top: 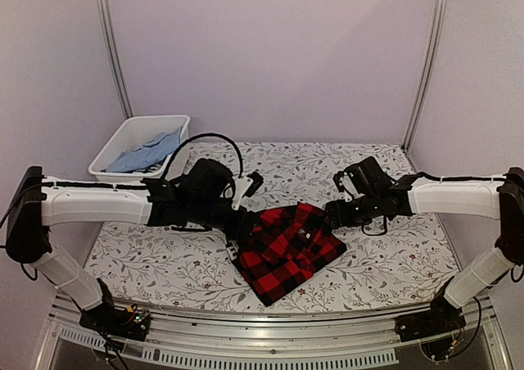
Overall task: Fold and stack the long sleeve shirts
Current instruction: Flatten out the square-folded shirt at the center of the board.
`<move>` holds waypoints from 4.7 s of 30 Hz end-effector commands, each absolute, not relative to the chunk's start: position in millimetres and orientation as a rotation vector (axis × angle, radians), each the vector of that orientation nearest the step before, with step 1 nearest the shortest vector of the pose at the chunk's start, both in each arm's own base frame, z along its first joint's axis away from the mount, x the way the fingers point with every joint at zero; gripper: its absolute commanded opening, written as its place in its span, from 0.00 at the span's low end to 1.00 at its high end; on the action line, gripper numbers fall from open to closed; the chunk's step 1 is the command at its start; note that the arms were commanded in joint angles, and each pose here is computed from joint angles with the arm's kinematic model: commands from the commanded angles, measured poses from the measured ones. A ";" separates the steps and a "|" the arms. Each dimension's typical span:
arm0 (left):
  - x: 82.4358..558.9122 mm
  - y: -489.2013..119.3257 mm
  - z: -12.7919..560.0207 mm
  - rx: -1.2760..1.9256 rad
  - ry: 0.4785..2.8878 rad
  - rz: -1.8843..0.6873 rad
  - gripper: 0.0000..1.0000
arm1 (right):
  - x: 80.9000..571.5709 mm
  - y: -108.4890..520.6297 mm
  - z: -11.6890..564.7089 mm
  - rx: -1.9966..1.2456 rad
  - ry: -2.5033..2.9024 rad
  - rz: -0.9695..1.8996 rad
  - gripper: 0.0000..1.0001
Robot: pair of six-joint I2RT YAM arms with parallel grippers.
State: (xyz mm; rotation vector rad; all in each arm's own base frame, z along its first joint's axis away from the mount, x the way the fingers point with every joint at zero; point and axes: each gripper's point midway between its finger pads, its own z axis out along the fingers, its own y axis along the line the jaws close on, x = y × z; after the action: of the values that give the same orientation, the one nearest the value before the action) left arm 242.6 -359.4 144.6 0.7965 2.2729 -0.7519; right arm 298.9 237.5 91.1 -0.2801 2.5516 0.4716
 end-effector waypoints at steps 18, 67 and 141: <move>221.4 -353.8 46.6 0.790 2.603 -0.211 0.65 | 317.4 290.9 90.6 -0.366 2.536 0.690 0.01; 313.3 -425.3 93.4 0.699 2.408 -0.469 0.69 | 497.2 229.4 152.9 0.395 2.251 0.479 0.00; 365.4 -403.6 63.3 0.477 2.507 -0.624 0.54 | 556.5 289.4 50.1 -0.133 2.456 0.315 0.35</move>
State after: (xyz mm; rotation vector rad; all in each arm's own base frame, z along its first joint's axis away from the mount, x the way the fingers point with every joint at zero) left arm 377.0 -404.3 78.9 0.4807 2.4765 -0.6281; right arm 522.9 305.7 53.4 -0.1676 2.4844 0.3700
